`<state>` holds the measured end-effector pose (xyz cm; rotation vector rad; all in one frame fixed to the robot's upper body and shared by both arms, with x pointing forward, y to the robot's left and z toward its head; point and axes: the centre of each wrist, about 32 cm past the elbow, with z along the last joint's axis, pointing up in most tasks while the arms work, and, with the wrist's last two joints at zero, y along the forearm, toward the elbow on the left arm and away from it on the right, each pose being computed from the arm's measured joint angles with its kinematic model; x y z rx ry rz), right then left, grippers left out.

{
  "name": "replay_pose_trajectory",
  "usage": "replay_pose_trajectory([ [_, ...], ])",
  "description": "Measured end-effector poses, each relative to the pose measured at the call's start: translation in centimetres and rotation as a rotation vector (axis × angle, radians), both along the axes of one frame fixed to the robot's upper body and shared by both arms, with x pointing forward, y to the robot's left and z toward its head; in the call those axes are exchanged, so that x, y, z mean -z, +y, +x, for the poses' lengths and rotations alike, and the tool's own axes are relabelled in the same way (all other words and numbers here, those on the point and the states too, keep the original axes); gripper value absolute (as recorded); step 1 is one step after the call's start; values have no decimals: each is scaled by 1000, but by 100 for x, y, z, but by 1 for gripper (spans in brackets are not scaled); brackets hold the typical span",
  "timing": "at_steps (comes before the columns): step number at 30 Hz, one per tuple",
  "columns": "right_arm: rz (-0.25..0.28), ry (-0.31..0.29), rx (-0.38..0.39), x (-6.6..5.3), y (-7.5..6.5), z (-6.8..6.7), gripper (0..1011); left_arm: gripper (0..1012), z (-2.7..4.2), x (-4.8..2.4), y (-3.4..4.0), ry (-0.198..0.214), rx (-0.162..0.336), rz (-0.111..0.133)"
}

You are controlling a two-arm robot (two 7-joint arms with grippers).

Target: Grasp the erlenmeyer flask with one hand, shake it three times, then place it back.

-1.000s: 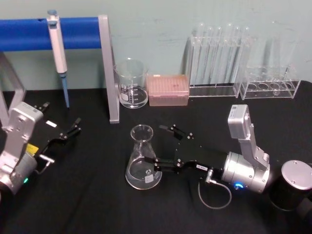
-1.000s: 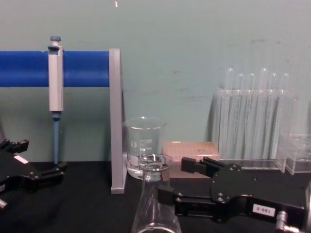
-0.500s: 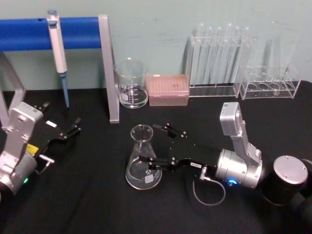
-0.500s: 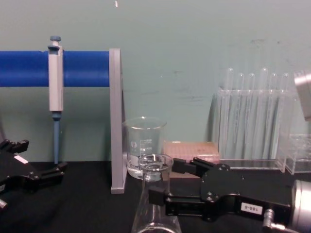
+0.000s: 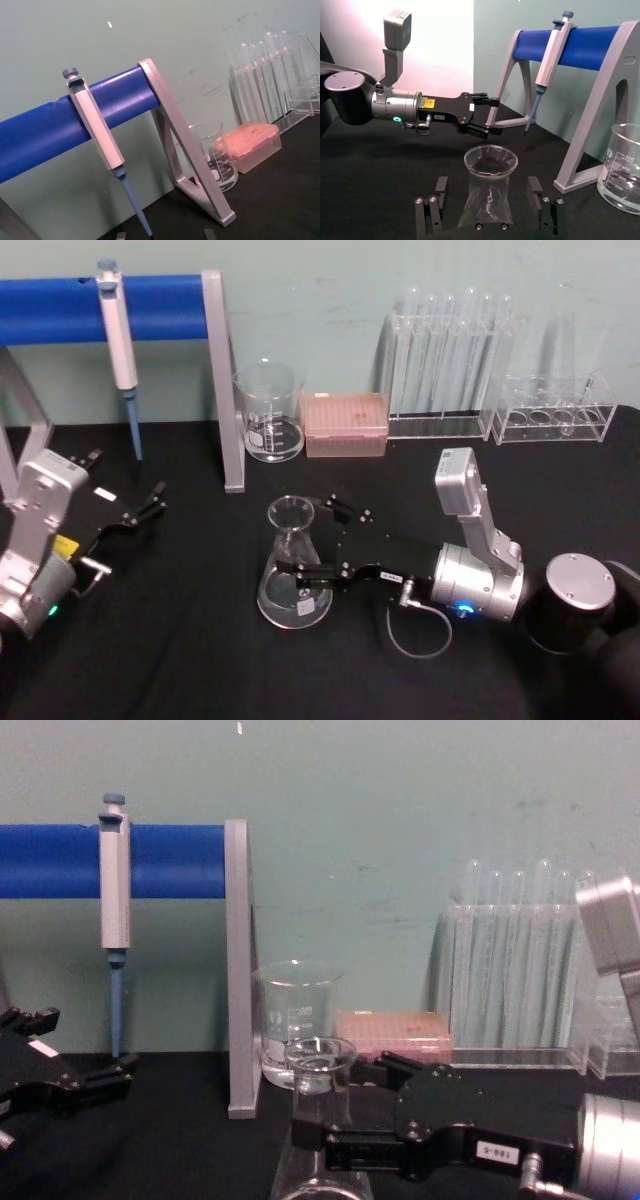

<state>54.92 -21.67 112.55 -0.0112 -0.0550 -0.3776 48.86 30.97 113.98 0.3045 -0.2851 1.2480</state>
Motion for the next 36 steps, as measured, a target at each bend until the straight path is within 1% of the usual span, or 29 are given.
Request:
replay_pose_trajectory([
  [10, -3, -3, -6, 11, 33, 38, 1000, 1001, 0, 0, 0, 0, 0, 0],
  [36, 9, -5, 1, 4, 64, 64, 1000, 1001, 0, 0, 0, 0, 0, 0],
])
